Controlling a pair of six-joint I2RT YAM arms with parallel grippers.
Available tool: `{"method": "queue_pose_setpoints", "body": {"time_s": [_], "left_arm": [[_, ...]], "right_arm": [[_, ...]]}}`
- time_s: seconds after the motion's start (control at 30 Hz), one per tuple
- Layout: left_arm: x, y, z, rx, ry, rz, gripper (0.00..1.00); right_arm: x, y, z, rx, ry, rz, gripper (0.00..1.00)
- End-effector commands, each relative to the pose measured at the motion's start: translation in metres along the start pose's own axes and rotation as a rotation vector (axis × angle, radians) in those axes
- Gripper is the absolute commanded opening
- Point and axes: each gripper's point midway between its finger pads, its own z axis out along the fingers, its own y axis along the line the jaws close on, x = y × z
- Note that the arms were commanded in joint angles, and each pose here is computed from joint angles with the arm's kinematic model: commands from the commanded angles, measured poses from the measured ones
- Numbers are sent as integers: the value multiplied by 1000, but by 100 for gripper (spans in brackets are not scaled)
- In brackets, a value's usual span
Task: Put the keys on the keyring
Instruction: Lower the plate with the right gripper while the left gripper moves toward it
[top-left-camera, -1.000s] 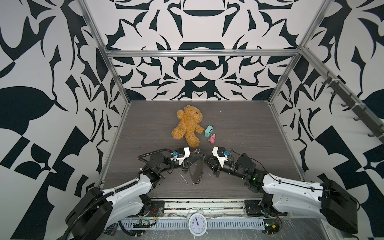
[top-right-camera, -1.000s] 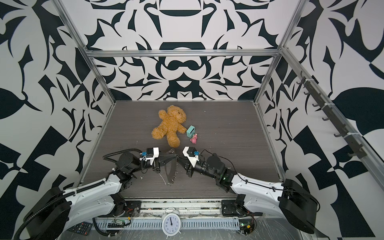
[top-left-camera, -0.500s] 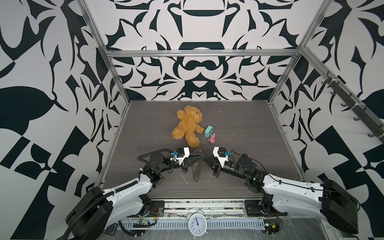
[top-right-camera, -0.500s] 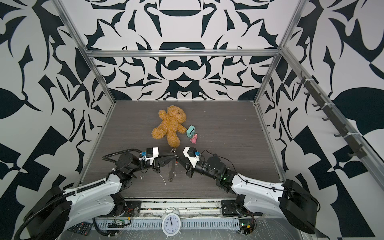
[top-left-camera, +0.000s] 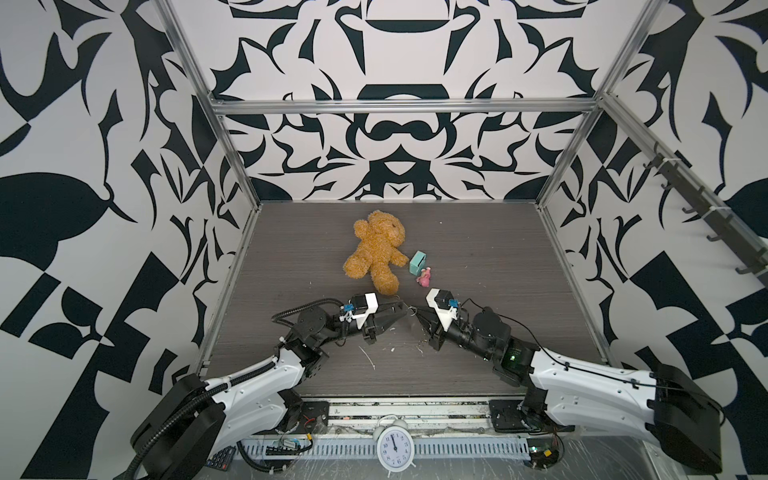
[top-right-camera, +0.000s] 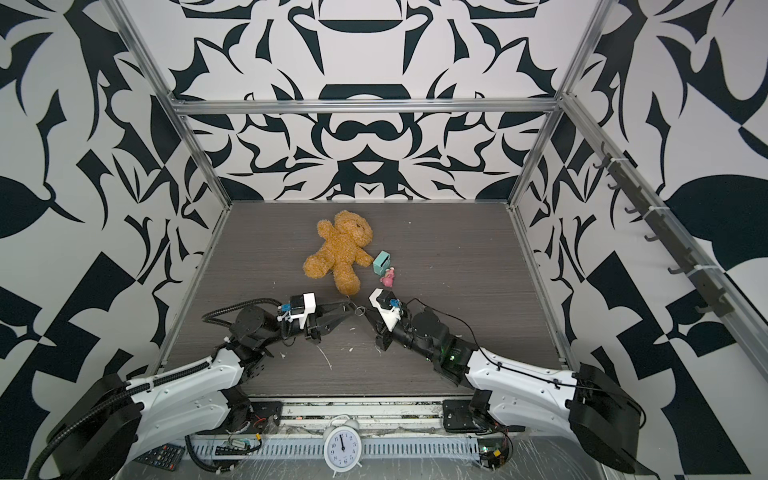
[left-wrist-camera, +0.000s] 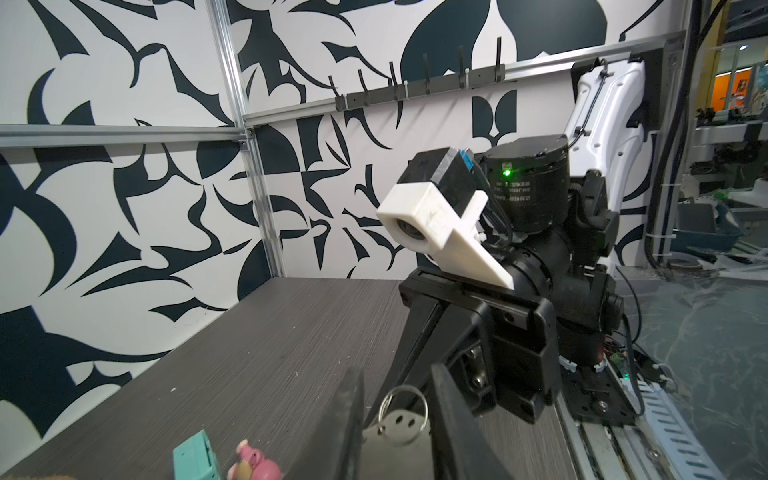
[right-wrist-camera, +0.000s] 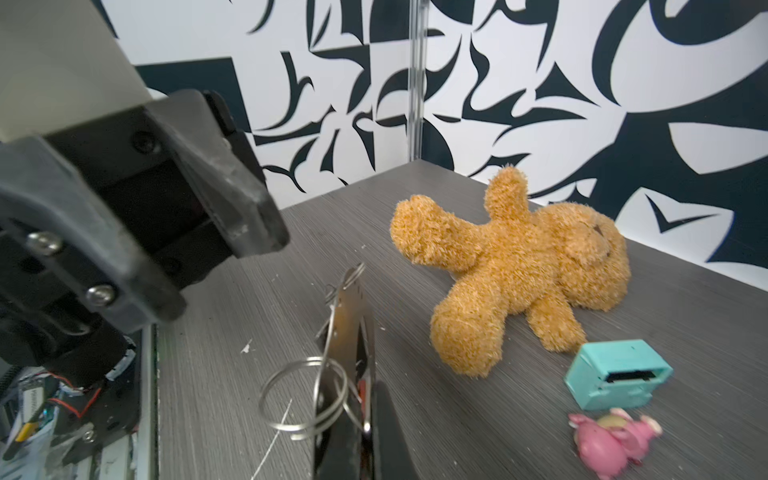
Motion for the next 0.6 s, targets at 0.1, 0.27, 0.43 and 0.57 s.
{"method": "queue_pose_setpoints", "body": {"time_s": [0.1, 0.27, 0.43, 0.57], "left_arm": [[1, 7, 0, -45, 38, 38, 25], [6, 9, 6, -68, 80, 62, 20], [18, -2, 19, -74, 168, 126, 19], [22, -3, 28, -99, 227, 125, 18]], "right_arm": [[-40, -18, -6, 118, -72, -29, 0], [-38, -27, -7, 171, -57, -18, 0], [-38, -36, -9, 224, -44, -7, 0], [-39, -37, -9, 234, -41, -3, 0]]}}
